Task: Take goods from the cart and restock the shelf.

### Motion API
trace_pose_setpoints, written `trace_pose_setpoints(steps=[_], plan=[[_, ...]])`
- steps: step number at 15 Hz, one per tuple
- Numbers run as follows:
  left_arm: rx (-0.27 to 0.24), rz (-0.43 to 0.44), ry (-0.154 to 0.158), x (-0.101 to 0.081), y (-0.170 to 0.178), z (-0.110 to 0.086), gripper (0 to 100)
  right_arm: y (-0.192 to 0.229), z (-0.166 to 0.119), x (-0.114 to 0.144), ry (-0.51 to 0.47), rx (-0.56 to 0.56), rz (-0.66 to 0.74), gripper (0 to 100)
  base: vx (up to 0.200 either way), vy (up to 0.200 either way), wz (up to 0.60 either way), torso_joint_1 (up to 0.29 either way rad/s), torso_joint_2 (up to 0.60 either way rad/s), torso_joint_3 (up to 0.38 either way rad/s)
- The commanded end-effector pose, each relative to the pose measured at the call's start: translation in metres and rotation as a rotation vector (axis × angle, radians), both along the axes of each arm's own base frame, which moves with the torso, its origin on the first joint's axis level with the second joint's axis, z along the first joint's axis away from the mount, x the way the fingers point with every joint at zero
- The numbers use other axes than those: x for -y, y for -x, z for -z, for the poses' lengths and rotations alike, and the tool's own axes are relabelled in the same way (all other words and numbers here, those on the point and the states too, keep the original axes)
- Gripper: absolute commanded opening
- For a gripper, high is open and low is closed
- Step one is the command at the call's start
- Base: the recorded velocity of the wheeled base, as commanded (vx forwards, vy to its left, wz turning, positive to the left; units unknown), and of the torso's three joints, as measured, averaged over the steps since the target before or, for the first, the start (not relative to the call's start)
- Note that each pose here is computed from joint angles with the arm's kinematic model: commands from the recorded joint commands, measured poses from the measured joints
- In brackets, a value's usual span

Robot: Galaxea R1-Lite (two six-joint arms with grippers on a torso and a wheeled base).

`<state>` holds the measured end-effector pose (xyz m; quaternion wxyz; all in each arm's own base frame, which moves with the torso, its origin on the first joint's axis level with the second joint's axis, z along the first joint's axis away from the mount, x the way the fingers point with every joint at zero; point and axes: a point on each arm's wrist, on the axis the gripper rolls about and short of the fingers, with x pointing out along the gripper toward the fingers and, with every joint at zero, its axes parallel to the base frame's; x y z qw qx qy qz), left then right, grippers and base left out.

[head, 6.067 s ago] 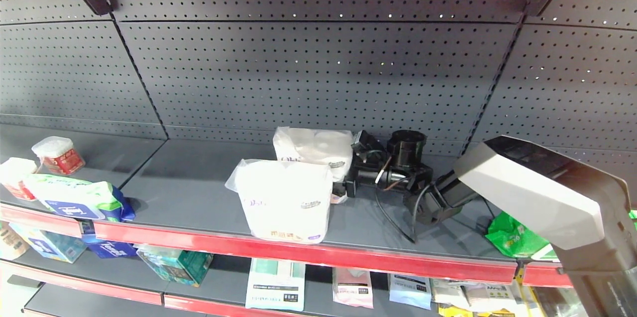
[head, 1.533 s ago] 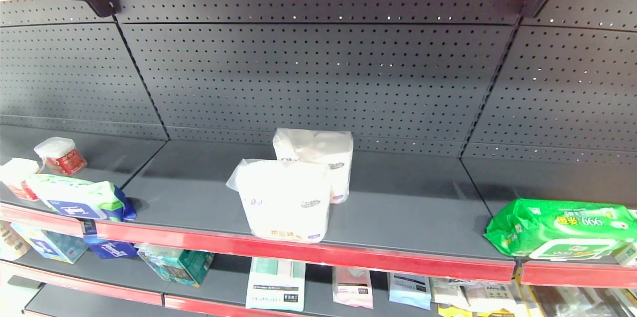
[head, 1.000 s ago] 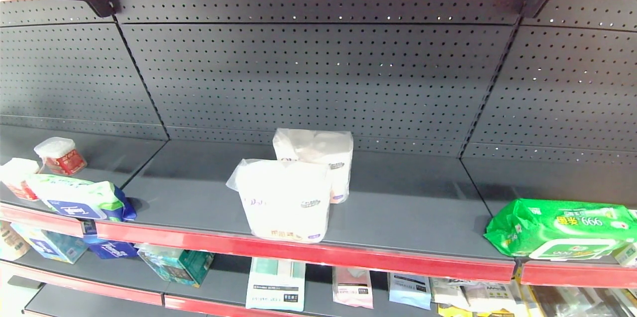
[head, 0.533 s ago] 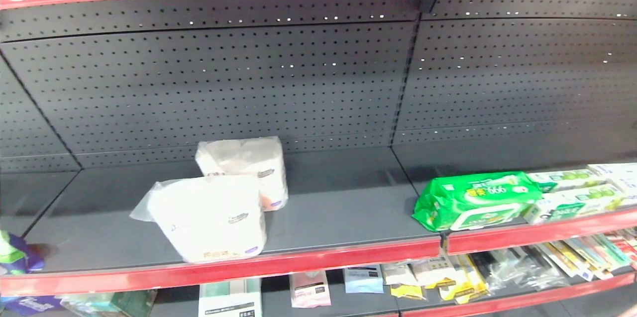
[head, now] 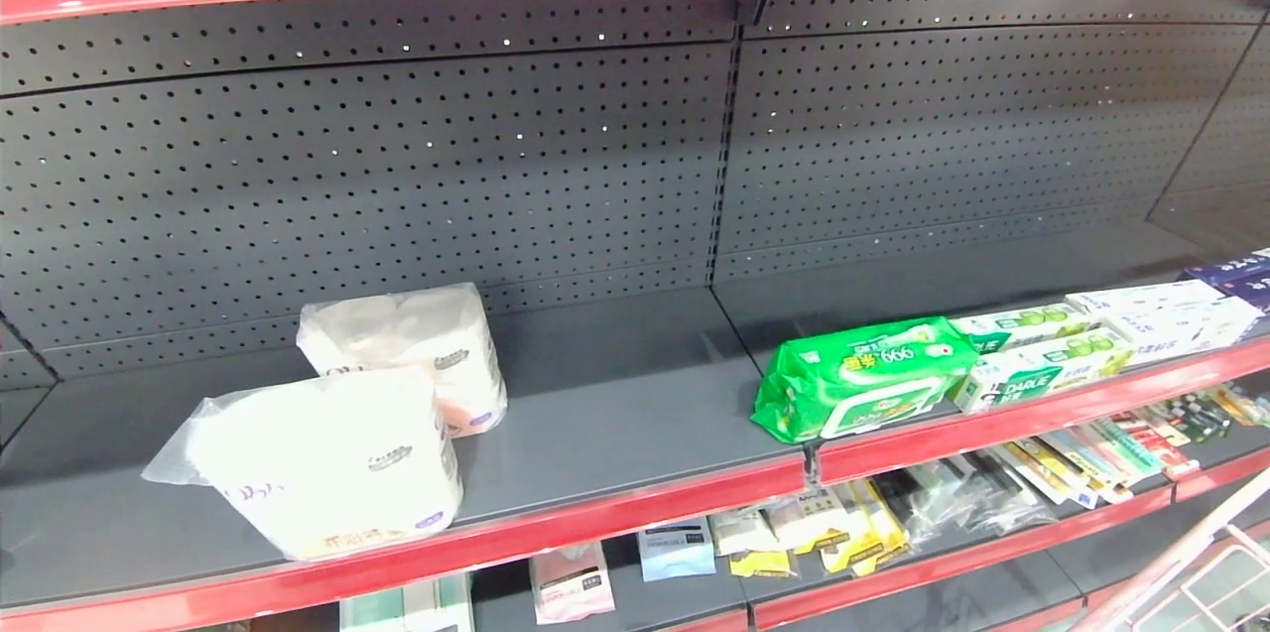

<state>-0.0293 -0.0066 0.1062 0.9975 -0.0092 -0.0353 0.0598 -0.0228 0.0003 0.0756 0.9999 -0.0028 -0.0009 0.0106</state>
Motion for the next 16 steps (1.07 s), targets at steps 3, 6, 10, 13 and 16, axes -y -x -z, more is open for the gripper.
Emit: trace_pose_setpoints(steps=[3,6,10,13,16], plan=[[-0.092,-0.322,0.129,-0.021,-0.066,-0.138,100,0.000,0.000,0.000,-0.001,0.000,0.000,100,0.000,0.000,0.00,0.000,0.00,0.000],[-0.359,-0.543,0.184,-0.040,-0.091,-0.086,100,0.000,0.000,0.000,-0.001,0.000,0.000,100,0.000,0.000,0.00,0.000,0.00,0.000],[-0.610,-0.565,0.280,-0.063,-0.115,-0.055,100,0.000,0.000,0.000,-0.001,0.000,0.000,100,0.000,0.000,0.00,0.000,0.00,0.000],[-0.713,-0.538,0.292,-0.075,-0.134,-0.048,100,0.000,0.000,0.000,0.001,0.000,0.000,100,0.000,0.000,0.00,0.000,0.00,0.000],[-0.844,-0.483,0.295,-0.090,-0.160,-0.032,100,0.000,0.000,0.000,0.001,0.000,0.000,100,0.000,0.000,0.00,0.000,0.00,0.000]])
